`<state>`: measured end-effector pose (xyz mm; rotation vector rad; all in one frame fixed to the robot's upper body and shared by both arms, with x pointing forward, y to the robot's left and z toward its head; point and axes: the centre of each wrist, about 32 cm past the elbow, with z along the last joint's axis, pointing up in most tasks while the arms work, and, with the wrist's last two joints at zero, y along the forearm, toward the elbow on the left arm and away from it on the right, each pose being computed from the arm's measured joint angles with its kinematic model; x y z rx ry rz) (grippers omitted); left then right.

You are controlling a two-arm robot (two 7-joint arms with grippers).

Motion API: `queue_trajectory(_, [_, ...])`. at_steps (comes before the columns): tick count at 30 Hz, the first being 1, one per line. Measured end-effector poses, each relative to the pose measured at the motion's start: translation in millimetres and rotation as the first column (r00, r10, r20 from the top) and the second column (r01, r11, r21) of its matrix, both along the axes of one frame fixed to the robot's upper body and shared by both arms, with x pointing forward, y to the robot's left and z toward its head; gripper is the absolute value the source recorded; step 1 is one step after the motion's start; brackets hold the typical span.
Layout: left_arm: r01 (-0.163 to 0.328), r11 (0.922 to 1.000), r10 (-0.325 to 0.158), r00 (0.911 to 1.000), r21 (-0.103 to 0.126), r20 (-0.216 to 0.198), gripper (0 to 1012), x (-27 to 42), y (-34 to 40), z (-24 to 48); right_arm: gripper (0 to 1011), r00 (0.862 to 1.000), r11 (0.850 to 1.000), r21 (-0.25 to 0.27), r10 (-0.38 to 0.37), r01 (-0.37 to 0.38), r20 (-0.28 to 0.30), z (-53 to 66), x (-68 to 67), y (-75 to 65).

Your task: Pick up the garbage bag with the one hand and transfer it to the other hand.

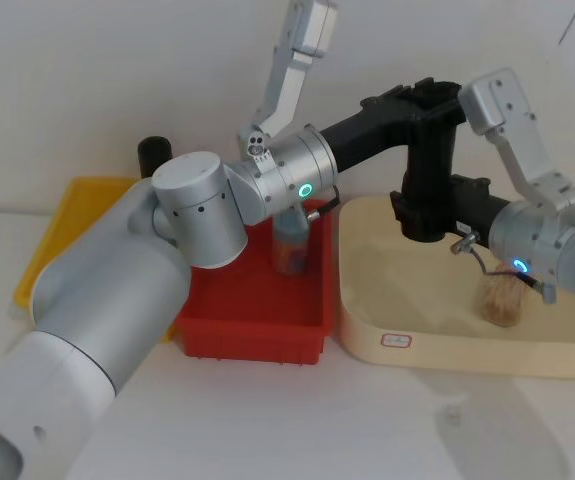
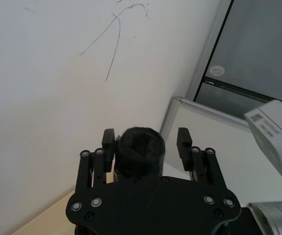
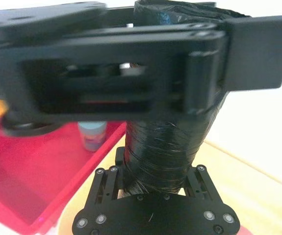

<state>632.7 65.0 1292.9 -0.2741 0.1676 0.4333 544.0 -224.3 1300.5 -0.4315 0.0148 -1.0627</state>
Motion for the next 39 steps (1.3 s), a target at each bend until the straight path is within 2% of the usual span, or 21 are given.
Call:
queue_trajectory(4, [0.000, 1.0000, 0.000, 1.0000, 0.000, 0.000, 872, 0.0, 0.0, 0.0, 537, 1.000, 1.000, -0.007, -0.020, 0.020, 0.005, 1.5, 6.9, -3.6])
queue_trajectory(5, [0.000, 1.0000, 0.000, 1.0000, 0.000, 0.000, 872, 0.0, 0.0, 0.0, 538, 1.000, 1.000, -0.009, -0.026, 0.026, 0.007, 1.7, 8.3, -4.4])
queue_trajectory(6, [0.000, 1.0000, 0.000, 1.0000, 0.000, 0.000, 922, 0.0, 0.0, 0.0, 538, 0.999, 0.999, -0.010, -0.033, 0.033, 0.008, 1.8, 10.2, -5.7])
queue_trajectory(10, [0.000, 1.0000, 0.000, 1.0000, 0.000, 0.000, 1001, 0.0, 0.0, 0.0, 538, 0.998, 0.998, -0.012, -0.061, 0.062, 0.014, 2.6, 18.3, -11.4])
queue_trajectory(17, [0.000, 1.0000, 0.000, 1.0000, 0.000, 0.000, 1001, 0.0, 0.0, 0.1, 539, 0.996, 0.996, -0.008, -0.089, 0.089, 0.021, 1.4, 28.5, -19.5])
queue_trajectory(20, [-0.001, 1.0000, 0.001, 1.0000, 0.000, 0.000, 1001, 0.0, 0.0, 0.0, 589, 0.995, 0.995, -0.006, -0.097, 0.098, 0.024, 1.0, 32.2, -22.5])
queue_trajectory(21, [-0.001, 1.0000, 0.001, 1.0000, 0.000, 0.000, 1001, 0.0, 0.0, 0.0, 658, 0.995, 0.995, -0.006, -0.099, 0.099, 0.024, 0.7, 32.8, -23.0])
queue_trajectory(24, [-0.001, 1.0000, 0.001, 1.0000, 0.000, 0.000, 1001, 0.0, 0.0, 0.0, 725, 0.994, 0.994, -0.005, -0.104, 0.105, 0.025, 0.4, 34.9, -24.9])
queue_trajectory(26, [0.000, 1.0000, 0.000, 1.0000, 0.000, 0.000, 1001, 0.0, 0.0, 0.0, 823, 0.994, 0.994, -0.005, -0.107, 0.107, 0.026, 0.2, 36.1, -25.9])
queue_trajectory(28, [-0.001, 1.0000, 0.001, 1.0000, 0.000, 0.000, 1001, 0.0, 0.0, 0.0, 841, 0.994, 0.994, -0.004, -0.110, 0.110, 0.027, 0.2, 37.0, -26.7])
queue_trajectory(32, [-0.001, 1.0000, 0.001, 1.0000, 0.000, 0.000, 1001, 0.0, 0.0, 0.0, 965, 0.993, 0.994, -0.003, -0.112, 0.112, 0.027, -0.1, 38.3, -27.7])
queue_trajectory(34, [-0.001, 1.0000, 0.001, 1.0000, 0.000, 0.000, 1001, 0.0, 0.0, 0.0, 1001, 0.993, 0.994, -0.003, -0.113, 0.113, 0.027, -0.3, 38.7, -28.1])
queue_trajectory(39, [0.000, 1.0000, 0.000, 1.0000, 0.000, 0.000, 1001, 0.0, 0.0, 0.0, 1002, 0.993, 0.993, -0.002, -0.116, 0.116, 0.028, -0.4, 39.8, -29.0])
